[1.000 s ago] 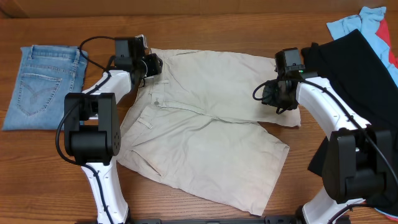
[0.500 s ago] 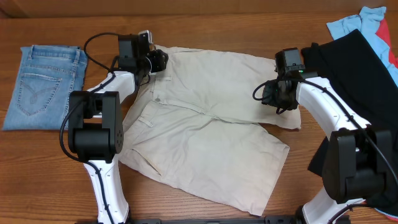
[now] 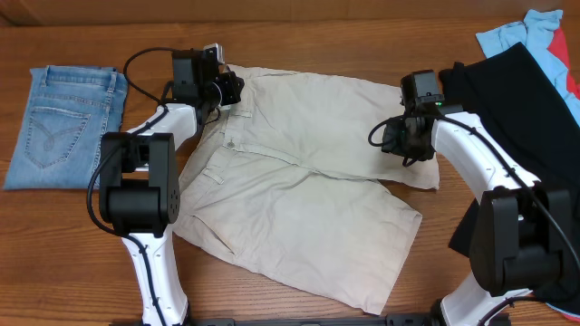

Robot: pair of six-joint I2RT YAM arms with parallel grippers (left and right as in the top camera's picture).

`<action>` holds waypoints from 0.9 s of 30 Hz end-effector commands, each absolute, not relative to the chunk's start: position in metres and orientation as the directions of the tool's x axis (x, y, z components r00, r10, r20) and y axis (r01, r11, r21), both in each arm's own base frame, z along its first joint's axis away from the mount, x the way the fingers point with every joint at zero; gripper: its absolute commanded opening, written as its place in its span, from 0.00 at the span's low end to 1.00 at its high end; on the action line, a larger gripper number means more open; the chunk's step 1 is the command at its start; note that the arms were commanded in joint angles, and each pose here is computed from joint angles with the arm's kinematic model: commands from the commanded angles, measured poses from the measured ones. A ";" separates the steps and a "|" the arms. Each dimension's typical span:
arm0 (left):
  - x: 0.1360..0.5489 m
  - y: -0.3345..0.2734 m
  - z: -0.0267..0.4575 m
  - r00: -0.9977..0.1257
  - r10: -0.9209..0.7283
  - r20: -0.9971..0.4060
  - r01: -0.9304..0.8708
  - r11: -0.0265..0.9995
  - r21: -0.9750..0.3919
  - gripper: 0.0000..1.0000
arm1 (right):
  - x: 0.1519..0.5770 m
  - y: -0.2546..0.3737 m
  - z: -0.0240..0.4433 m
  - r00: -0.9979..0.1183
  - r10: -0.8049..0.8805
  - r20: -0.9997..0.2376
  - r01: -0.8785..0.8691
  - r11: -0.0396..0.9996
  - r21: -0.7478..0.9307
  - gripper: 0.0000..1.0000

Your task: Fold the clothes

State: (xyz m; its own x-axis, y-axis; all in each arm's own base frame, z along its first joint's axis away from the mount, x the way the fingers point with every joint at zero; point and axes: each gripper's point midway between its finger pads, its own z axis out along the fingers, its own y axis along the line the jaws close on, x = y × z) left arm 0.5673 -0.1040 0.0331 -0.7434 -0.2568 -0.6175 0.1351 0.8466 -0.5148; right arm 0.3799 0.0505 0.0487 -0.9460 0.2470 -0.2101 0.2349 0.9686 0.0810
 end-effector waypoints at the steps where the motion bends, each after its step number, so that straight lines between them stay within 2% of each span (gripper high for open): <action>1: 0.573 -0.102 0.047 -0.727 -0.261 -0.636 0.162 0.834 -0.528 0.04 | 0.377 0.044 0.051 -0.945 0.248 -0.214 0.245 0.969 0.041 0.47; 10: 0.587 -0.059 0.098 -0.661 -0.389 -0.641 0.104 0.799 -0.592 0.04 | 0.379 0.033 0.050 -0.939 0.255 -0.232 0.263 0.965 -0.003 0.50; 17: 0.600 0.005 0.099 -0.542 -0.551 -0.634 -0.155 0.808 -0.569 0.04 | 0.374 0.032 0.040 -0.947 0.254 -0.197 0.262 0.965 -0.017 0.50; 22: 0.607 0.025 0.106 -0.475 -0.557 -0.681 -0.202 0.822 -0.532 0.04 | 0.372 0.032 0.040 -0.948 0.254 -0.190 0.262 0.965 -0.020 0.50; 27: 0.603 0.033 0.103 -0.498 -0.519 -0.695 -0.196 0.848 -0.492 0.04 | 0.373 0.032 0.040 -0.948 0.254 -0.191 0.263 0.965 -0.019 0.51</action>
